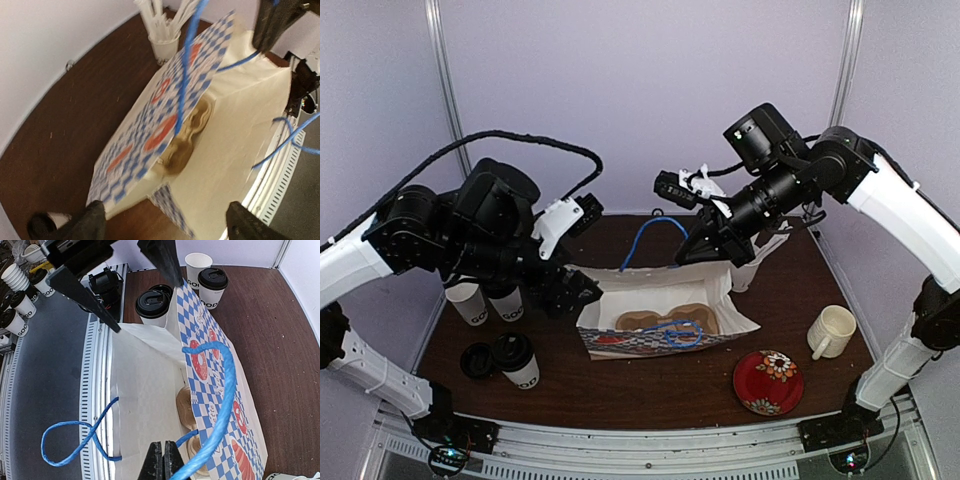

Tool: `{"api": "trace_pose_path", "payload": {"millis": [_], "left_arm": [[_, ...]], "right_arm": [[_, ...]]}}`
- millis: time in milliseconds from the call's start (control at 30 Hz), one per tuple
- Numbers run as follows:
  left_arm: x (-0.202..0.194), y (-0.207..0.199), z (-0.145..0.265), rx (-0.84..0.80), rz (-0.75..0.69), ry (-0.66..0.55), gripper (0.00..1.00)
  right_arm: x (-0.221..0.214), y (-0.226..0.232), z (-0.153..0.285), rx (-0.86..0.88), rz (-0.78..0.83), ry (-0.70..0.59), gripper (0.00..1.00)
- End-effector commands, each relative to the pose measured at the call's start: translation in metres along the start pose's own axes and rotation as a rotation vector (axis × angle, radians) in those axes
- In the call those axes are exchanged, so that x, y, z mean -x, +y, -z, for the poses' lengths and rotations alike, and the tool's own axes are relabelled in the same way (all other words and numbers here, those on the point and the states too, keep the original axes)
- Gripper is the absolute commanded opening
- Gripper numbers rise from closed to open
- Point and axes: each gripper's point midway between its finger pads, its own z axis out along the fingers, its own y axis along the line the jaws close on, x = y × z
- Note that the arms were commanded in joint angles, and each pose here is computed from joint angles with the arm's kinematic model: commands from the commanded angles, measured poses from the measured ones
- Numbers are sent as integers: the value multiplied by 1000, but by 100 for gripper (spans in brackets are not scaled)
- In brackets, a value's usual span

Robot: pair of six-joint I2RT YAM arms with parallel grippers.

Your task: Pack the takeout coffee

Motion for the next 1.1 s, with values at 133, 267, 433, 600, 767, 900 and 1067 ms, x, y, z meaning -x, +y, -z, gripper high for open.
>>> {"api": "trace_pose_path", "payload": {"millis": [133, 267, 433, 600, 767, 900, 1067], "left_arm": [[-146, 63, 75, 374, 216, 568, 98], [-190, 71, 76, 408, 437, 731, 98], [-199, 74, 61, 420, 558, 700, 98], [-218, 78, 45, 405, 640, 739, 98], [-226, 80, 28, 389, 670, 755, 97], [-230, 79, 14, 358, 700, 757, 95], [-239, 84, 9, 380, 711, 792, 94]], "right_arm": [[15, -9, 5, -33, 16, -31, 0], [17, -11, 4, -42, 12, -32, 0], [15, -13, 2, -43, 10, -23, 0], [16, -12, 1, -36, 11, -24, 0], [18, -12, 0, -33, 14, -26, 0], [18, -13, -1, -32, 14, -23, 0], [17, -13, -2, -26, 13, -19, 0]]}}
